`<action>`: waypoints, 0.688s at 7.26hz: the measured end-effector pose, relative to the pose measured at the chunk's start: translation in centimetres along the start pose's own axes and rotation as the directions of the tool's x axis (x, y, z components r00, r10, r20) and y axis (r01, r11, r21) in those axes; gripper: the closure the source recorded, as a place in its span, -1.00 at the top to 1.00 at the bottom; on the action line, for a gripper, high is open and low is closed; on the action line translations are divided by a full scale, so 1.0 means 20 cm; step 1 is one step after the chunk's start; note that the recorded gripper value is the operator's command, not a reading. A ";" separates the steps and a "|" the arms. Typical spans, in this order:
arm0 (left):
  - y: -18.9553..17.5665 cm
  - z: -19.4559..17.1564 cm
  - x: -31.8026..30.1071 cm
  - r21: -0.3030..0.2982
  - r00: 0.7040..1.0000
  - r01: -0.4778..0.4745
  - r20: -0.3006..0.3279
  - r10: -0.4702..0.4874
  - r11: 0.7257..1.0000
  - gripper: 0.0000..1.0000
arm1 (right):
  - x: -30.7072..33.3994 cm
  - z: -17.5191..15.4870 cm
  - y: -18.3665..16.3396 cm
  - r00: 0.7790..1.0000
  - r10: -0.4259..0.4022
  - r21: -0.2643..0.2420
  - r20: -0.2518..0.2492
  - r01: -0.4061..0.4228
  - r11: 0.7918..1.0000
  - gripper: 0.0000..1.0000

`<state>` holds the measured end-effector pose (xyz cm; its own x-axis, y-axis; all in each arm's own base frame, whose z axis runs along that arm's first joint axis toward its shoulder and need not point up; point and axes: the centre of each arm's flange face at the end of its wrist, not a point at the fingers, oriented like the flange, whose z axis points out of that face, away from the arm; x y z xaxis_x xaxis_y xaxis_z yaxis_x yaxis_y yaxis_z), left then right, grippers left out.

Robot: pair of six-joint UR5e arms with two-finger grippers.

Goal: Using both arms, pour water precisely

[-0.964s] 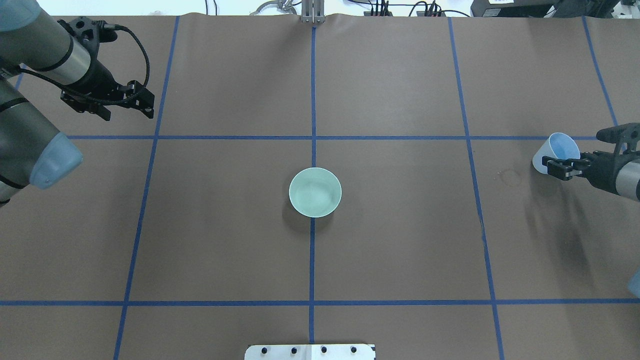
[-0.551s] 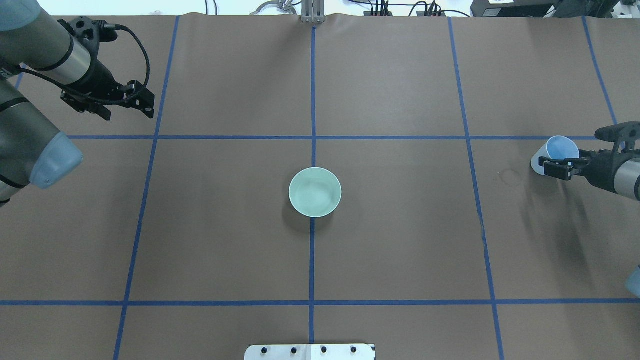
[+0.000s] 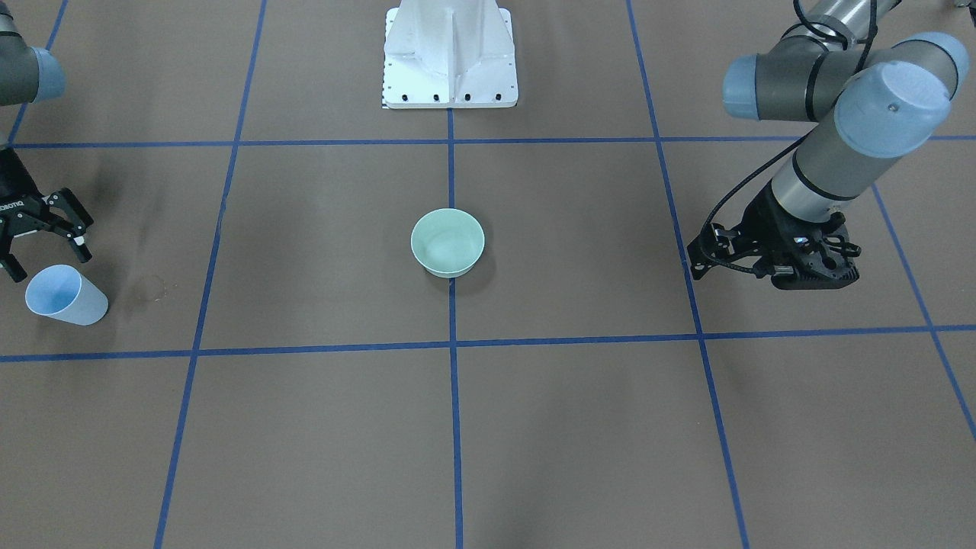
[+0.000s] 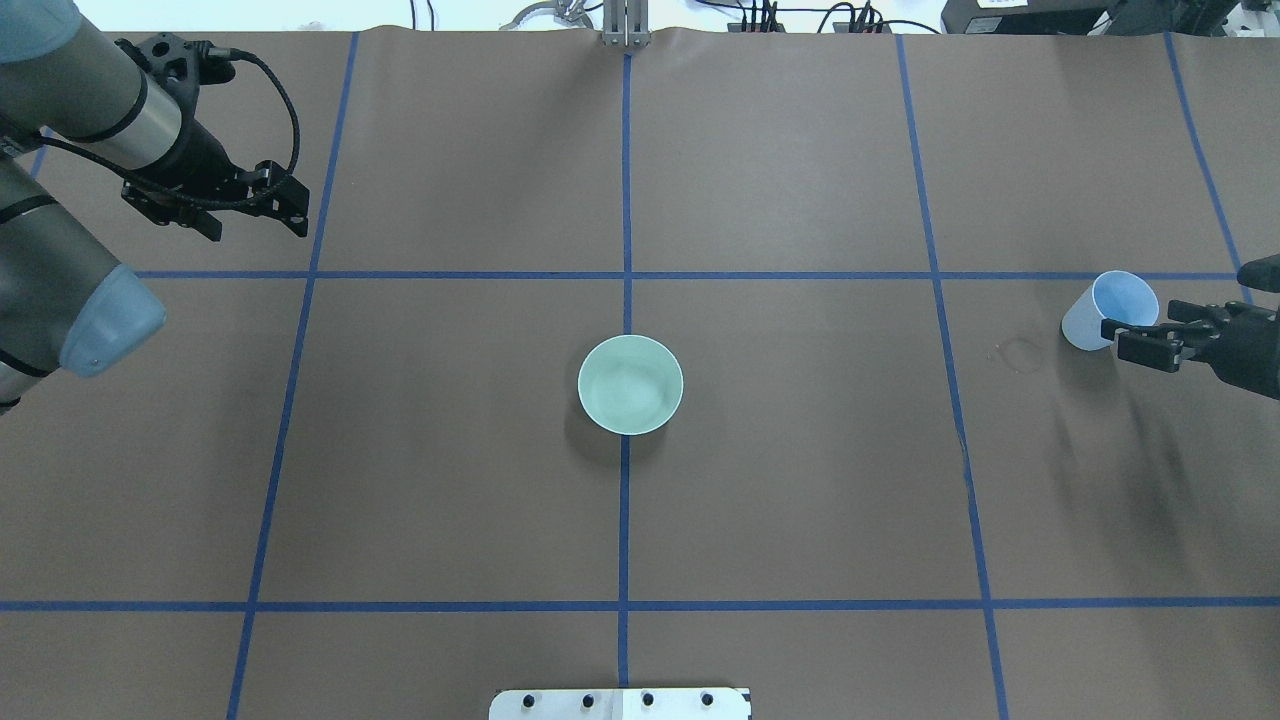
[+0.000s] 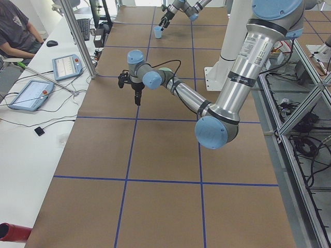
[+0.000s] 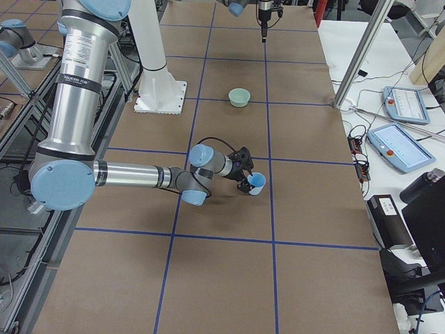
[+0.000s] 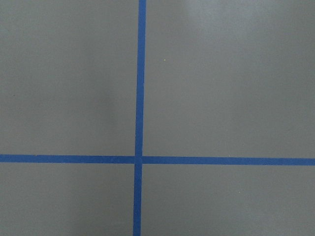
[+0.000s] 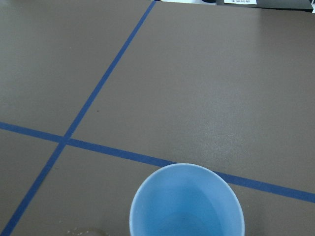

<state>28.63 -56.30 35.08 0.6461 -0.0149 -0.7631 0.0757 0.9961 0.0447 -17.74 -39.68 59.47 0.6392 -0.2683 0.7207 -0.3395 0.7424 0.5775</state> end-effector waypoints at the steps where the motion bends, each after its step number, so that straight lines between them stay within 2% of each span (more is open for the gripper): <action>1: 0.00 0.00 0.00 -0.001 1.000 0.000 0.000 0.000 1.000 0.99 | 0.05 -0.06 -0.07 1.000 0.020 -0.009 0.013 -0.019 1.000 1.00; 3: 0.00 0.01 0.06 0.009 1.000 0.013 0.002 -0.013 1.000 0.99 | 0.17 -0.11 -0.29 0.999 0.054 -0.044 -0.001 -0.054 0.998 1.00; 5: 0.09 0.11 0.41 0.016 0.998 0.062 -0.002 -0.062 0.998 0.99 | 0.25 -0.11 -0.57 0.997 0.064 -0.103 -0.036 -0.067 0.992 1.00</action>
<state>35.66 -54.72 30.34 0.6384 -0.0761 -0.7659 0.1274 0.9918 0.0077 -9.17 -48.07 55.67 0.6410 -0.1978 0.7416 -0.3087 0.8182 0.4850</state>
